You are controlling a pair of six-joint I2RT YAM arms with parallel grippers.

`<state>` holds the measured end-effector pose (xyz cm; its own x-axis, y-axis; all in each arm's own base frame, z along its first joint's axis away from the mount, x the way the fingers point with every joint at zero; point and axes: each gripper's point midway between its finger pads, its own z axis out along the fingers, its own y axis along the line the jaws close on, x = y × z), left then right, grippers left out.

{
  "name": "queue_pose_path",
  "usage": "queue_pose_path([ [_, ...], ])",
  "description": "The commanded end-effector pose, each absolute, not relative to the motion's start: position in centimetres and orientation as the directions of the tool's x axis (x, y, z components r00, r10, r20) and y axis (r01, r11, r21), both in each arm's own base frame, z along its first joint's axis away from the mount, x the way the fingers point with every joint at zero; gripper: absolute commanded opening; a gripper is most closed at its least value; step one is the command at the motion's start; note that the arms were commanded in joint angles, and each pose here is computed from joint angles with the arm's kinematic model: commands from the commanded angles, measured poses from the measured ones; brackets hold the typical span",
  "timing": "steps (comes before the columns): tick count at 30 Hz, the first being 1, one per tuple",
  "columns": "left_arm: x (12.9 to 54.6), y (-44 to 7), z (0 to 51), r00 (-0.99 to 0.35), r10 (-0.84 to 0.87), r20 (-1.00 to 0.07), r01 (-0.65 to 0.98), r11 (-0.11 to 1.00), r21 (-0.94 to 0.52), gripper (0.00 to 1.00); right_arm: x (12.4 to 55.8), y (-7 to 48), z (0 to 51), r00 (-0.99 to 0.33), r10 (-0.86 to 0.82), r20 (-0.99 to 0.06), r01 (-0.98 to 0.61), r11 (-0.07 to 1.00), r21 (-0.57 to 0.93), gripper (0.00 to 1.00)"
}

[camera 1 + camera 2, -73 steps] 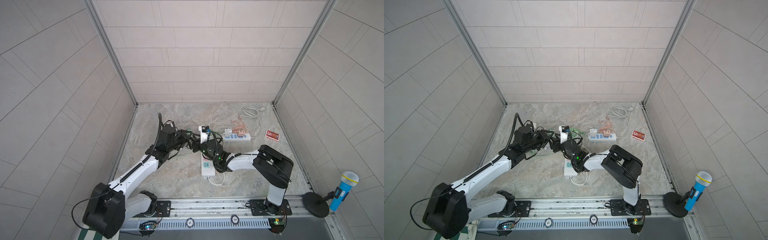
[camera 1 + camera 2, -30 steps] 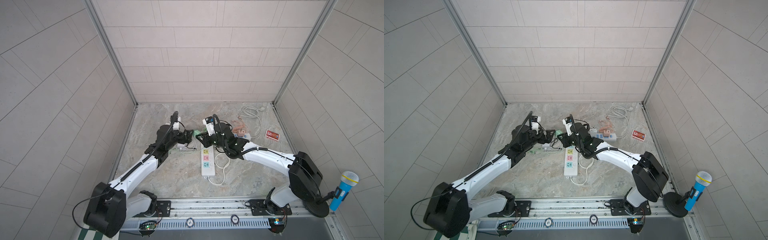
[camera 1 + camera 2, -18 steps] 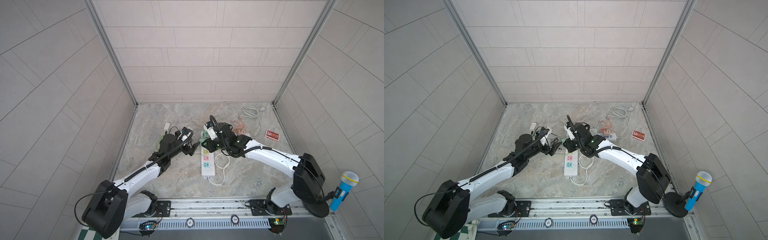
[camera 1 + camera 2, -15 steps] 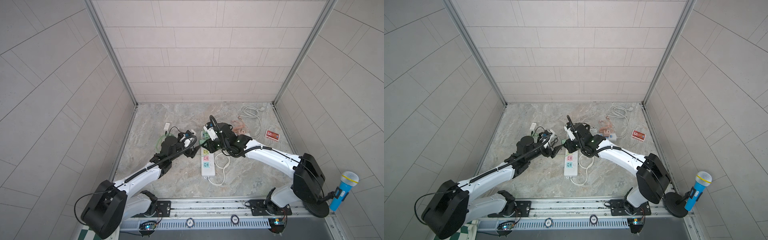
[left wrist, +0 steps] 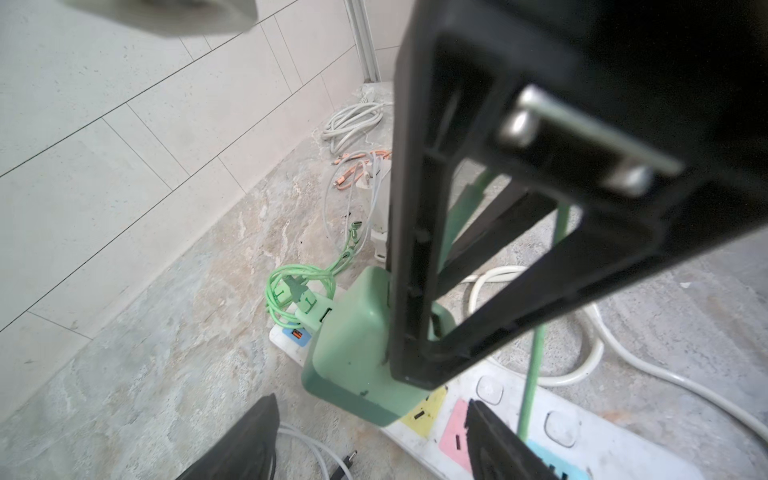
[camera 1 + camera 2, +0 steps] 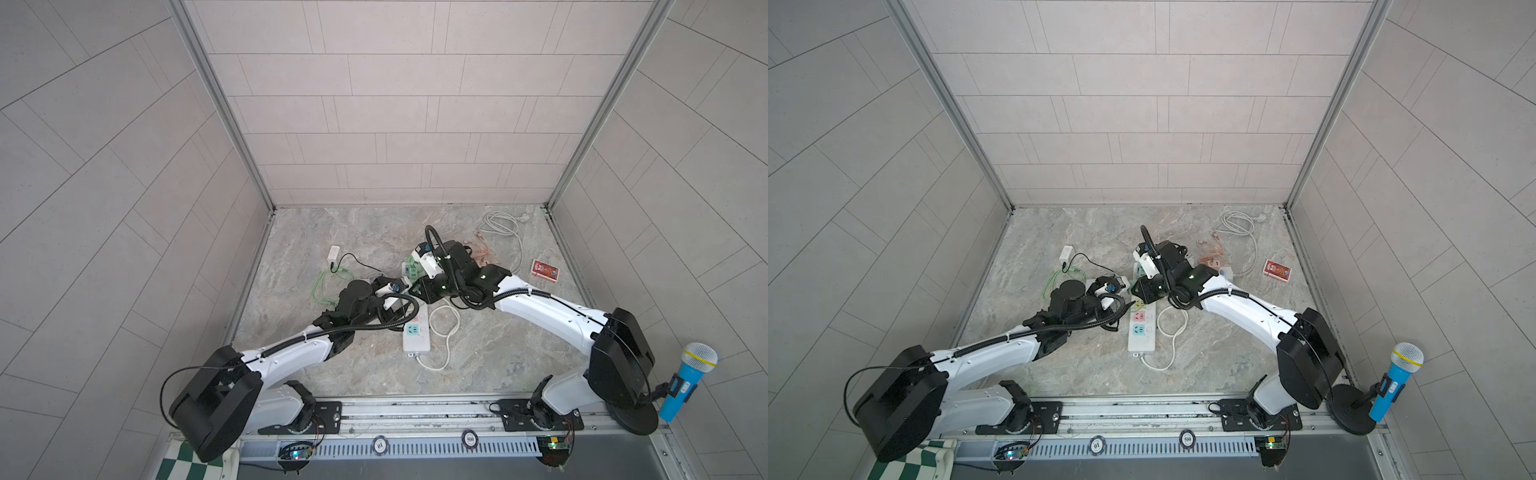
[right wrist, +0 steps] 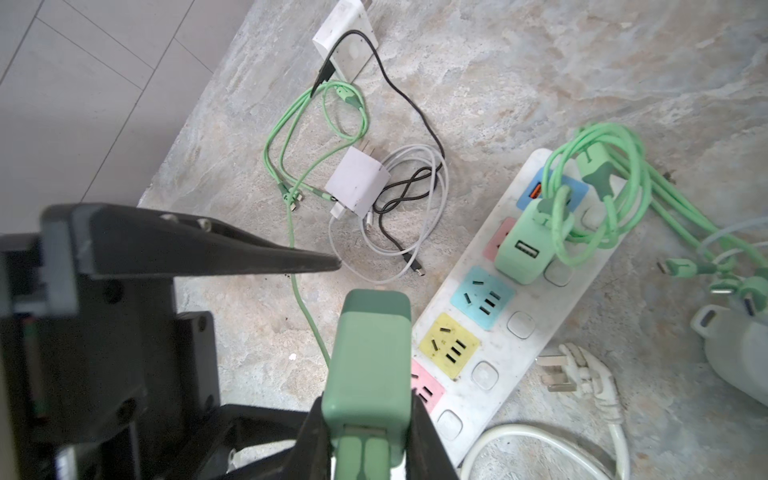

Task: Insert the plug
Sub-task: 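Move the green charger with the right gripper over the strip's sockets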

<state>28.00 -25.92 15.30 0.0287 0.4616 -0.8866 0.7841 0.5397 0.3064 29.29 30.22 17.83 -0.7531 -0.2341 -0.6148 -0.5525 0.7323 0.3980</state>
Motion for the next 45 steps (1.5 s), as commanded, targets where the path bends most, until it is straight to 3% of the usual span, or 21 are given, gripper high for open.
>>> queue_pose_path([
  [1,28.3,-26.0,15.9,0.080,0.457,-0.886,0.758,0.549,0.351,0.76,28.4,30.6,18.9,-0.735,-0.237,-0.636,-0.588,0.689,0.423,0.08],
  [10,27.8,-27.0,15.8,0.140,0.485,-0.863,0.754,0.513,0.410,0.74,27.9,31.2,18.5,-0.746,-0.242,-0.620,-0.592,0.666,0.453,0.08],
  [27,27.9,-28.1,15.7,0.135,0.496,-0.858,0.777,0.484,0.403,0.37,27.5,31.7,18.7,-0.736,-0.258,-0.626,-0.612,0.649,0.452,0.10],
  [30,27.9,-28.4,16.4,0.141,0.468,-0.873,0.778,0.493,0.390,0.31,27.5,31.7,18.4,-0.742,-0.260,-0.618,-0.607,0.652,0.455,0.16],
  [36,28.4,-28.1,17.8,0.101,0.416,-0.904,0.757,0.558,0.341,0.25,28.3,30.2,19.0,-0.737,-0.220,-0.639,-0.570,0.712,0.411,0.46],
  [39,29.5,-27.0,18.3,0.059,0.428,-0.902,0.700,0.627,0.343,0.24,28.9,28.8,19.9,-0.731,-0.164,-0.662,-0.534,0.741,0.406,0.56],
  [45,29.7,-25.4,19.5,0.027,0.405,-0.914,0.645,0.691,0.326,0.24,29.2,26.1,21.5,-0.707,-0.068,-0.704,-0.487,0.769,0.415,0.63],
])
